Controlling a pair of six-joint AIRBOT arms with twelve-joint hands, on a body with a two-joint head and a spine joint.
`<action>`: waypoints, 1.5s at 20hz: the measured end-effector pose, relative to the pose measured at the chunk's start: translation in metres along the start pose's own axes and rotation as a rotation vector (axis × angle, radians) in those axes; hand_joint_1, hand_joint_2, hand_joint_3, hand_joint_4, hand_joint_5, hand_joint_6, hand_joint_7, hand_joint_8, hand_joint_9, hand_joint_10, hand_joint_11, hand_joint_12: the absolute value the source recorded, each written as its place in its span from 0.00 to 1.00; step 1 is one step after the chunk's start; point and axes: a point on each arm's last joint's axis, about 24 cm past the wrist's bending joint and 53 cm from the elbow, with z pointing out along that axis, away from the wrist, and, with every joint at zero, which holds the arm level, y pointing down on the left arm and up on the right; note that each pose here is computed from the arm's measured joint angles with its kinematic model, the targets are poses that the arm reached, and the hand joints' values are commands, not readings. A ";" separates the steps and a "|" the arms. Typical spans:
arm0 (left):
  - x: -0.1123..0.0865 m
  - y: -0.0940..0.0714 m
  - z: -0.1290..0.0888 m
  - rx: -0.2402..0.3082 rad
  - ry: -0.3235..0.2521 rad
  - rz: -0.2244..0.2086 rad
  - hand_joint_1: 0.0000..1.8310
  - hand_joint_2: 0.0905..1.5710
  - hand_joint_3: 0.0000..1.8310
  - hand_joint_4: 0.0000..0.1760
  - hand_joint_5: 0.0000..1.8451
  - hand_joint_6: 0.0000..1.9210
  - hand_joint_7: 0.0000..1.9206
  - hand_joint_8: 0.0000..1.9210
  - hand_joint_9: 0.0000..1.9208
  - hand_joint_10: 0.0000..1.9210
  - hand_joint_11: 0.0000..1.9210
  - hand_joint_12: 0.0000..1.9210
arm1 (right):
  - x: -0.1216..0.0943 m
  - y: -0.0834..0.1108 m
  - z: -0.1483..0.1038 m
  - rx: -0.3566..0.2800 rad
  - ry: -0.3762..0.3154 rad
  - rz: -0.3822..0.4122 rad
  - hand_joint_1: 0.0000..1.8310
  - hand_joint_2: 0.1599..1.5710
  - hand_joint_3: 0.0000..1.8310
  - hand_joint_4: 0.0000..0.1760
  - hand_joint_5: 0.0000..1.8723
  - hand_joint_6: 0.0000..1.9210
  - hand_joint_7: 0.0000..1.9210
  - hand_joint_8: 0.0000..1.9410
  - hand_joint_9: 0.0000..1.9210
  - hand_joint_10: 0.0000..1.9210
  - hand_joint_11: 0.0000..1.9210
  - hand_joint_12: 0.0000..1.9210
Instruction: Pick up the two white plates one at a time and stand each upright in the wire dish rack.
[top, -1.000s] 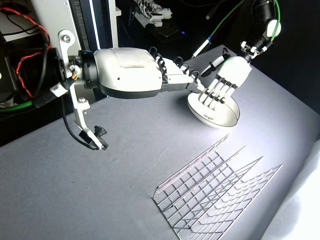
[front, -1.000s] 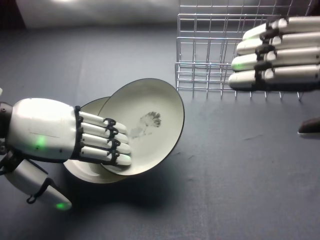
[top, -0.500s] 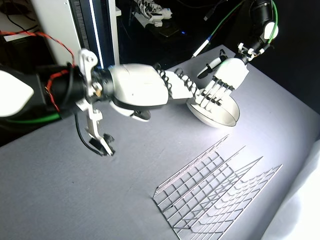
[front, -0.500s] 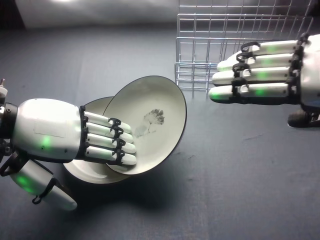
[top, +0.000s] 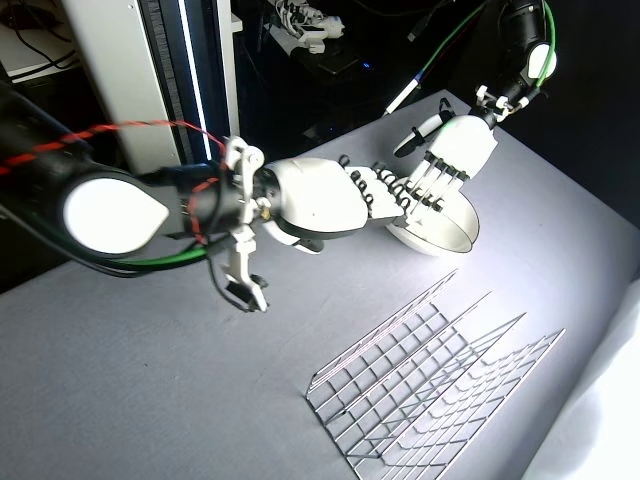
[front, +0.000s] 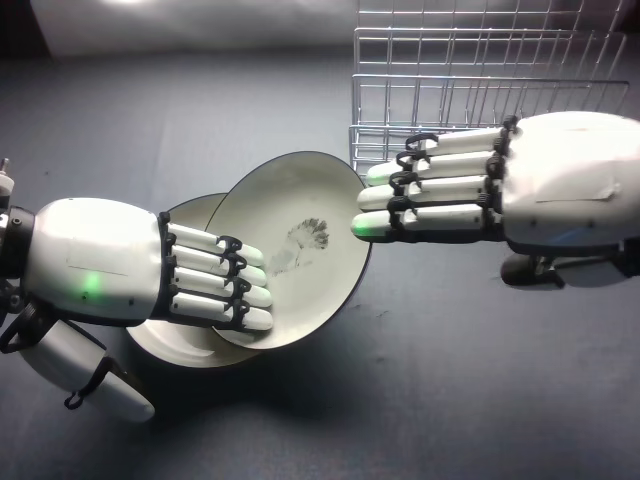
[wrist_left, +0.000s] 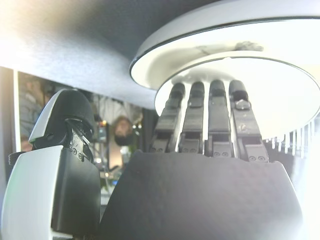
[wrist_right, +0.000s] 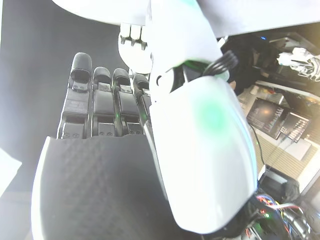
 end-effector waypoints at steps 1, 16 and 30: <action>0.000 0.000 0.000 0.000 0.000 0.000 0.00 0.77 0.00 0.00 0.07 0.01 0.05 0.01 0.04 0.01 0.02 0.01 | 0.002 -0.005 0.004 0.010 0.004 0.001 0.78 0.61 0.00 0.00 0.00 0.00 0.00 0.00 0.02 0.00 0.00 0.23; 0.003 0.000 0.002 0.001 -0.003 -0.015 0.00 0.77 0.00 0.00 0.06 0.00 0.04 0.00 0.03 0.00 0.00 0.01 | 0.016 0.001 0.078 -0.041 -0.001 0.027 0.79 0.61 0.00 0.00 0.05 0.00 0.04 0.00 0.08 0.01 0.00 0.33; 0.003 0.000 0.002 0.004 -0.005 -0.017 0.00 0.78 0.00 0.00 0.06 0.01 0.05 0.01 0.04 0.01 0.01 0.03 | 0.035 -0.023 0.106 -0.011 0.022 0.013 0.78 0.61 0.00 0.00 0.09 0.00 0.11 0.00 0.15 0.01 0.00 0.48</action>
